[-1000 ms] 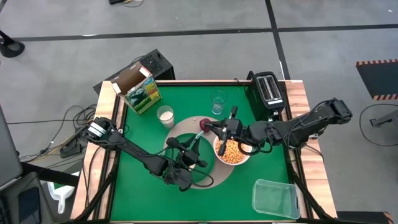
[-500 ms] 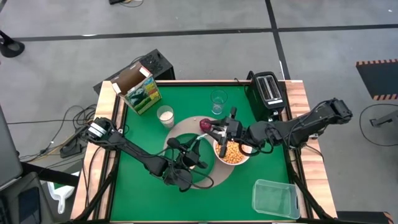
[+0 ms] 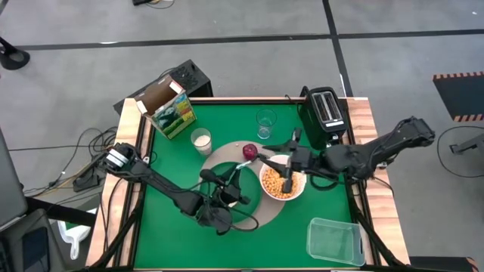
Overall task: Arrange a breakfast setting
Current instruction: Put the blue spoon beside the green plate
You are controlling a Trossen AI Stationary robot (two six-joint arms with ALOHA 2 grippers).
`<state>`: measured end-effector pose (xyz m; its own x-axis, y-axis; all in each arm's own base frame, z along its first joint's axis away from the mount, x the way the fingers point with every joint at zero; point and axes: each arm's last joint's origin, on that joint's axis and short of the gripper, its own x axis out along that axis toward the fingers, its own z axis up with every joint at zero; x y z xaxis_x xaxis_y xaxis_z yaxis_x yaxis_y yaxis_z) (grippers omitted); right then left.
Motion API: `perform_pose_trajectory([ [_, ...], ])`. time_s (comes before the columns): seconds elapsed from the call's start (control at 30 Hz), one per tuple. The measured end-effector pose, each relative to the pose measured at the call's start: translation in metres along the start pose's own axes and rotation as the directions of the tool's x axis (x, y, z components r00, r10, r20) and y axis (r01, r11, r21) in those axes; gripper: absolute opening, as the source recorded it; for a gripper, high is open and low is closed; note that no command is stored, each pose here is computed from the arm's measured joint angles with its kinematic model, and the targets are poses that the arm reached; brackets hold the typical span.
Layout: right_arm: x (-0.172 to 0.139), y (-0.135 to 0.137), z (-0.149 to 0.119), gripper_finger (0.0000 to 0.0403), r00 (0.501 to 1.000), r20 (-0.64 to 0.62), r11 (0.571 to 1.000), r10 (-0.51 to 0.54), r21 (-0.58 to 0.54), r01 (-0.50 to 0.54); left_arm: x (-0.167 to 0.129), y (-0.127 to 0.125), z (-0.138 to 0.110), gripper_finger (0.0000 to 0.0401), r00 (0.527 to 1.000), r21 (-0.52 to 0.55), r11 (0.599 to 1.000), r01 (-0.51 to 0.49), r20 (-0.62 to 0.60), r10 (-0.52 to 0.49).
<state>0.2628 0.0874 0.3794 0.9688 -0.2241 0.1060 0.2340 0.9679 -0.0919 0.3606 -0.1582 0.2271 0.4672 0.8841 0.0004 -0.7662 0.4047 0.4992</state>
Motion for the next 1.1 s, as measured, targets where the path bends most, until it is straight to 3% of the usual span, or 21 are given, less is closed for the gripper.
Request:
perform_pose_trajectory([
  [0.13, -0.018, -0.003, 0.01, 0.019, 0.999, -0.012, 0.999, 0.038, -0.005, -0.038, -0.007, 0.008, 0.005, 0.0045, 1.0, -0.036, 0.999, 0.018, 0.01, -0.018],
  [0.33, -0.04, -0.001, 0.011, 0.0189, 0.989, -0.099, 0.993, 0.109, -0.03, -0.112, -0.025, 0.041, 0.011, 0.0044, 0.997, -0.138, 0.987, 0.078, 0.033, -0.074],
  [0.53, -0.05, 0.011, -0.003, 0.0189, 0.959, -0.228, 0.98, 0.169, -0.063, -0.188, -0.032, 0.081, 0.004, 0.0044, 0.937, -0.323, 0.897, 0.303, -0.069, -0.342],
  [0.7, -0.049, 0.02, -0.021, 0.0189, 0.922, -0.349, 0.975, 0.17, -0.075, -0.208, -0.037, 0.098, -0.013, 0.0044, 0.836, -0.386, 0.85, 0.358, -0.273, -0.476],
  [0.8, -0.048, 0.024, -0.028, 0.0189, 0.907, -0.387, 0.973, 0.169, -0.08, -0.215, -0.042, 0.104, -0.026, 0.0044, 0.723, -0.404, 0.839, 0.366, -0.445, -0.529],
  [0.93, -0.048, 0.03, -0.038, 0.0188, 0.879, -0.446, 0.97, 0.167, -0.085, -0.227, -0.053, 0.11, -0.041, 0.0044, 0.57, -0.414, 0.852, 0.321, -0.634, -0.522],
  [1.1, -0.054, 0.031, -0.045, 0.0188, 0.847, -0.507, 0.976, 0.158, -0.052, -0.214, -0.064, 0.115, -0.066, 0.0044, 0.469, -0.421, 0.884, 0.203, -0.751, -0.465],
])
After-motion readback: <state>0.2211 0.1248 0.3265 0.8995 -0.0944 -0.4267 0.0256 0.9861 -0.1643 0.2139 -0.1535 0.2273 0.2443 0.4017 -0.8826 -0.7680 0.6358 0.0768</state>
